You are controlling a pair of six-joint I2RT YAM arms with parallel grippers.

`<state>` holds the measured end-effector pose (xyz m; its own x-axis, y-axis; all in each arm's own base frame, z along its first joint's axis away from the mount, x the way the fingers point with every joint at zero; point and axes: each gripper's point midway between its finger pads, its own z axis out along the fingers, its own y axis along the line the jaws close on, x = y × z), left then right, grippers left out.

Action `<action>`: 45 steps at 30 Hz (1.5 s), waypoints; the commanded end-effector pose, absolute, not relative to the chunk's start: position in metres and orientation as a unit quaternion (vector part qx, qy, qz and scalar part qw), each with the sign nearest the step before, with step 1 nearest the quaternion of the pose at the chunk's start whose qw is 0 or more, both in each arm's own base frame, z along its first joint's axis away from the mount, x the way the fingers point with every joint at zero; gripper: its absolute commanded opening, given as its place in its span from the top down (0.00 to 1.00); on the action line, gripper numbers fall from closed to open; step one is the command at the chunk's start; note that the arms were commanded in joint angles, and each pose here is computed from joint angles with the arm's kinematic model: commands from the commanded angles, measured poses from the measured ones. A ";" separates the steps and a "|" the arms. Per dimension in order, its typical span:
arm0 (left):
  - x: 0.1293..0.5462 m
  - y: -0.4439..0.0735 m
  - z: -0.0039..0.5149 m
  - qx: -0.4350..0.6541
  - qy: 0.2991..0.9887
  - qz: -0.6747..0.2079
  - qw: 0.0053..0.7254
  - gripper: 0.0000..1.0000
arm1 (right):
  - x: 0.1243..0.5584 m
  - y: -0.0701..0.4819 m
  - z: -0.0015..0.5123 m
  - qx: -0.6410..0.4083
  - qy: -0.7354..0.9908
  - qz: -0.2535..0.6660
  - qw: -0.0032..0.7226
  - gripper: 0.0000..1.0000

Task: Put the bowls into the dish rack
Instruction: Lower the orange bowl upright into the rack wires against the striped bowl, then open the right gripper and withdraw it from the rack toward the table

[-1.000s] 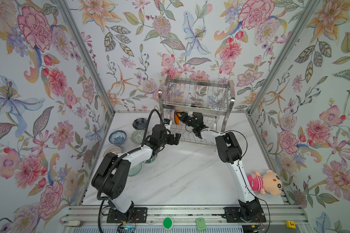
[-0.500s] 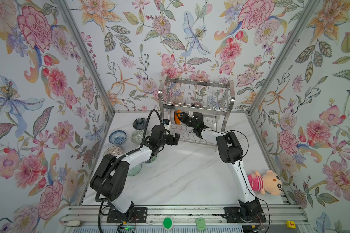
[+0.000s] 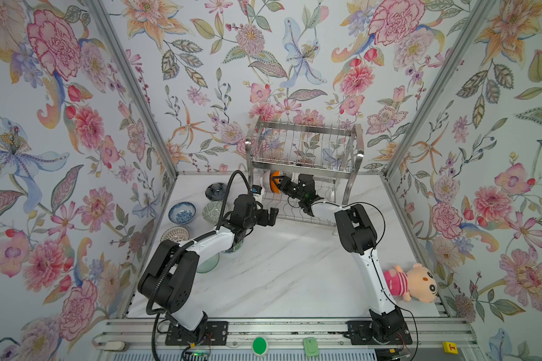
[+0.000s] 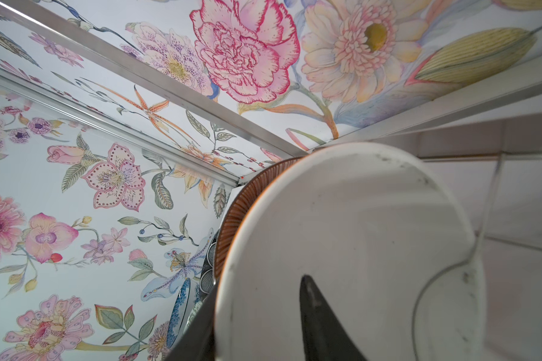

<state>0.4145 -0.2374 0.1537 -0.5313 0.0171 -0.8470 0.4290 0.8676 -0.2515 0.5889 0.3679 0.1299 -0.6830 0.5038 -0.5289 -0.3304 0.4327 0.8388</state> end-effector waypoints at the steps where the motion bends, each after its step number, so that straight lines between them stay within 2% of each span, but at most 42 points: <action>1: 0.413 -0.230 0.159 0.129 0.845 -0.212 0.474 0.00 | 0.585 0.364 0.135 0.058 0.757 0.517 0.396 0.59; 27: 0.406 -0.225 0.154 0.127 0.849 -0.207 0.469 0.01 | 0.573 0.365 0.168 0.044 0.728 0.539 0.422 0.47; 28: 0.405 -0.224 0.167 0.125 0.841 -0.210 0.482 0.01 | 0.572 0.365 0.171 0.044 0.727 0.540 0.423 0.46; 33: 0.401 -0.221 0.169 0.123 0.841 -0.208 0.484 0.01 | 0.567 0.361 0.177 0.043 0.725 0.538 0.428 0.43; 42: 0.389 -0.213 0.165 0.119 0.844 -0.207 0.480 0.00 | 0.544 0.350 0.177 0.050 0.725 0.531 0.436 0.32; 45: 0.381 -0.209 0.162 0.116 0.846 -0.206 0.478 0.00 | 0.531 0.346 0.177 0.051 0.726 0.526 0.441 0.20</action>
<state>0.3860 -0.2189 0.1584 -0.5227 0.0113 -0.8524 0.4171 0.8755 -0.2441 0.5408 0.3458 0.1436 -0.6617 0.5185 -0.5417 -0.3238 0.4540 0.8301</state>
